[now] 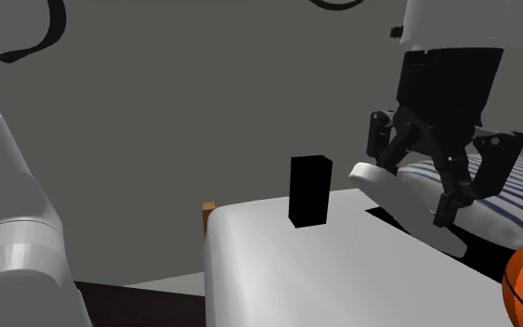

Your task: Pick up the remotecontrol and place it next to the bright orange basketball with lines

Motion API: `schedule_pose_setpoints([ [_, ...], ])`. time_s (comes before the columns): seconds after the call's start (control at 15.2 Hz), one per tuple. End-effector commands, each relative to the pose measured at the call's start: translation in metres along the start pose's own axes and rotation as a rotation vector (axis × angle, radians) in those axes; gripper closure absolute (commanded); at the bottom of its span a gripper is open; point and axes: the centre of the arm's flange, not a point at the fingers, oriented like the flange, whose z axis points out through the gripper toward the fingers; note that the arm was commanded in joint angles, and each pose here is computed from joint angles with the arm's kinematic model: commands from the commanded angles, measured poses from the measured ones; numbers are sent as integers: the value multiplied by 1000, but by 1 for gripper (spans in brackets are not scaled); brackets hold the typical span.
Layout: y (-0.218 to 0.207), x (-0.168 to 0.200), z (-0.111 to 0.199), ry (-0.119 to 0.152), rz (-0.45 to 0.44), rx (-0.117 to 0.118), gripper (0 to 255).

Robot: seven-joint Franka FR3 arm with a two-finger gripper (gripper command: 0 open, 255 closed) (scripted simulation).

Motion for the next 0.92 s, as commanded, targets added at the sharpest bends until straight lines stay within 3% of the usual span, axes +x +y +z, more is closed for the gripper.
schedule_pose_setpoints([
  [0.0, 0, -1, 10, 1, 0, 0, 255],
  [0.86, 0, -1, 79, 1, 0, 0, 255],
])
